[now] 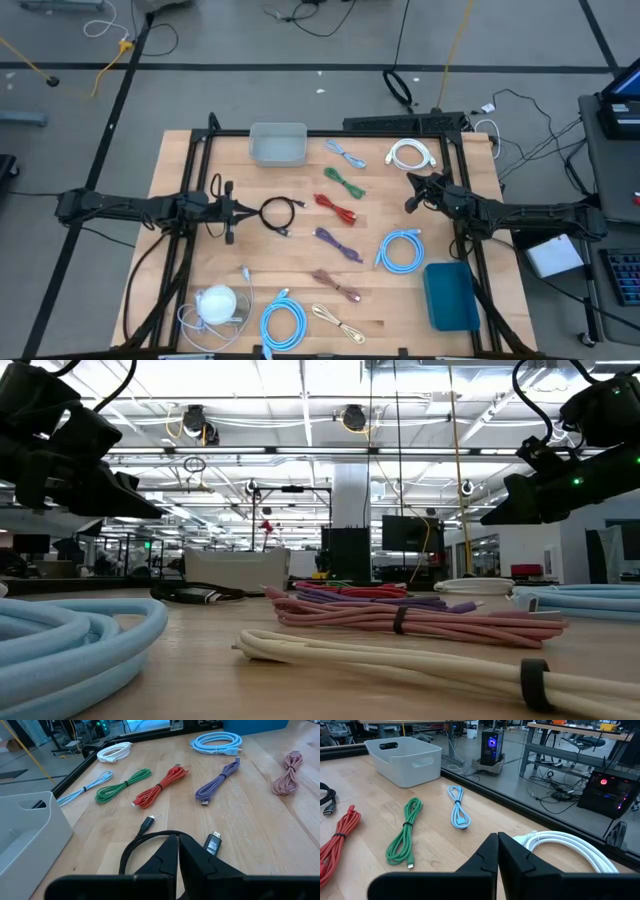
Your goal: Pick & Place USB Port
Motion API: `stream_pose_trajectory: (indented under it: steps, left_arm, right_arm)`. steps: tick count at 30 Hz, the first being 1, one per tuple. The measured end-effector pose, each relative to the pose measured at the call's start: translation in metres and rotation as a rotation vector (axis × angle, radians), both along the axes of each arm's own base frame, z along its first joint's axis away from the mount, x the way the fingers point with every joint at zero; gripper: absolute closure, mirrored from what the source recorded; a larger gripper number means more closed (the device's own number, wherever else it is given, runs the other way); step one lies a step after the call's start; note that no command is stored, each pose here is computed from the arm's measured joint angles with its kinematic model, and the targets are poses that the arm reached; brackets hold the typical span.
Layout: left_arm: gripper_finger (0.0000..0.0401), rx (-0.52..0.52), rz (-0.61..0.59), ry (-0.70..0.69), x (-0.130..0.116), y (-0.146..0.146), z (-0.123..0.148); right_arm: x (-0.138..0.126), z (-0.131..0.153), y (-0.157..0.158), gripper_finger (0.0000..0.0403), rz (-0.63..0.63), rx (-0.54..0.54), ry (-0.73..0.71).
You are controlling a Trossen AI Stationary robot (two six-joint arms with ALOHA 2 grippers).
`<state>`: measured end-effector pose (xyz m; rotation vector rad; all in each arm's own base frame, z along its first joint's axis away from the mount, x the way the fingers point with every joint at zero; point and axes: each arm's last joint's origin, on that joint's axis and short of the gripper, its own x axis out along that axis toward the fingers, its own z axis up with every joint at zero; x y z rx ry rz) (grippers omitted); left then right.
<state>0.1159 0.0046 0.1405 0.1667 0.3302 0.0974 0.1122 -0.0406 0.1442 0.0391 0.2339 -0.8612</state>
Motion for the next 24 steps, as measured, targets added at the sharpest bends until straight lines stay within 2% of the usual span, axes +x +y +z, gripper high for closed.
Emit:
stream_pose_trajectory:
  steps: [22,24]
  left_arm:
    - [0.038,0.0,0.0,0.0,0.0,0.0,0.0]
    - [0.038,0.0,0.0,0.0,0.0,0.0,0.0001]
  right_arm:
    - [0.0,0.0,0.0,0.0403,0.0,0.0,0.0]
    - [0.0,0.0001,-0.0001,0.0403,0.015,-0.045,0.053]
